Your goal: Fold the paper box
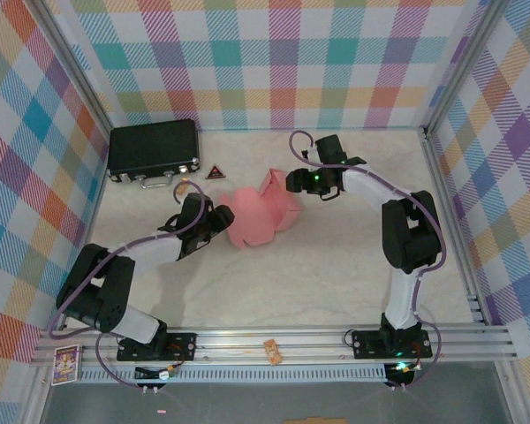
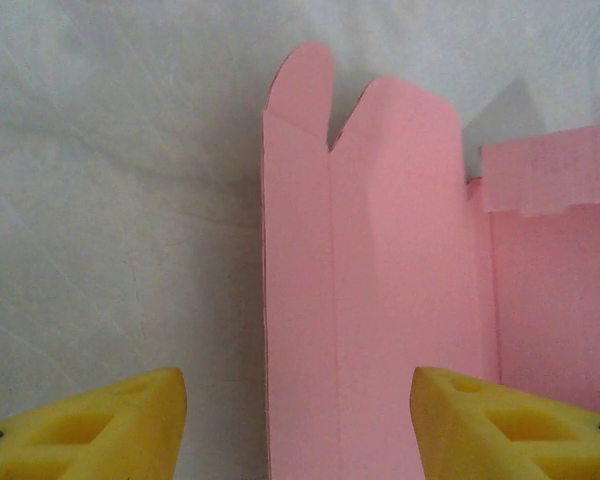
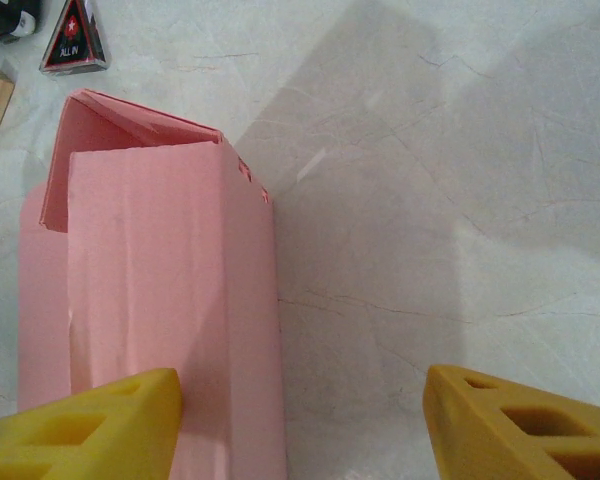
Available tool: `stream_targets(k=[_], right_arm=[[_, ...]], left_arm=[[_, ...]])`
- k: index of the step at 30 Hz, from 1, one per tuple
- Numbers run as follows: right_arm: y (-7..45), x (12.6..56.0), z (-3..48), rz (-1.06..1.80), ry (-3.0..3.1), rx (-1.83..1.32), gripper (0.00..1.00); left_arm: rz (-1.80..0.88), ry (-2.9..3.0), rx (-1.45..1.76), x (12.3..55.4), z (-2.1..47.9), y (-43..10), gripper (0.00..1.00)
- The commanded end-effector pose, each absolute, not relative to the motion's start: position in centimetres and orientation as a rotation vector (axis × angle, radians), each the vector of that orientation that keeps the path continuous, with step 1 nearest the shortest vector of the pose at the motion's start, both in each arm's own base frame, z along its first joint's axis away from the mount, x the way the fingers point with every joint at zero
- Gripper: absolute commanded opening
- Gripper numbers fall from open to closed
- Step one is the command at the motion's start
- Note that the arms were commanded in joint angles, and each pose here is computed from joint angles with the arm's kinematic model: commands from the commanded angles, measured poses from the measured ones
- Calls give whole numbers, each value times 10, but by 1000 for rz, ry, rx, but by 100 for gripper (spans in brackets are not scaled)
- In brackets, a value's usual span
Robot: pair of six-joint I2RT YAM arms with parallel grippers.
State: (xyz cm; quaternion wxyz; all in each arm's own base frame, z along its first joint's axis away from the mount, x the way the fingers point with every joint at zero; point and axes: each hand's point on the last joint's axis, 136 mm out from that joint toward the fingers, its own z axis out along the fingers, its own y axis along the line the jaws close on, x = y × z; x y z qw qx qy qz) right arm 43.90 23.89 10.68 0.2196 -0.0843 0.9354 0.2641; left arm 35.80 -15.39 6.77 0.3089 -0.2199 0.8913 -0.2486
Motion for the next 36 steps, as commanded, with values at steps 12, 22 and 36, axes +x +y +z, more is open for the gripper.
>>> stream_targets(k=[12,22,36], right_arm=[[233,429,99,707,2639,-226,65],[184,434,113,569,2593,-62,73],[108,395,98,559,2615,108,72]], left_arm=[[-868,2343,-498,385,66,-190,25],[-522,2455,-123,388,116,-172,2],[-348,2454,922,367,151,-200,8]])
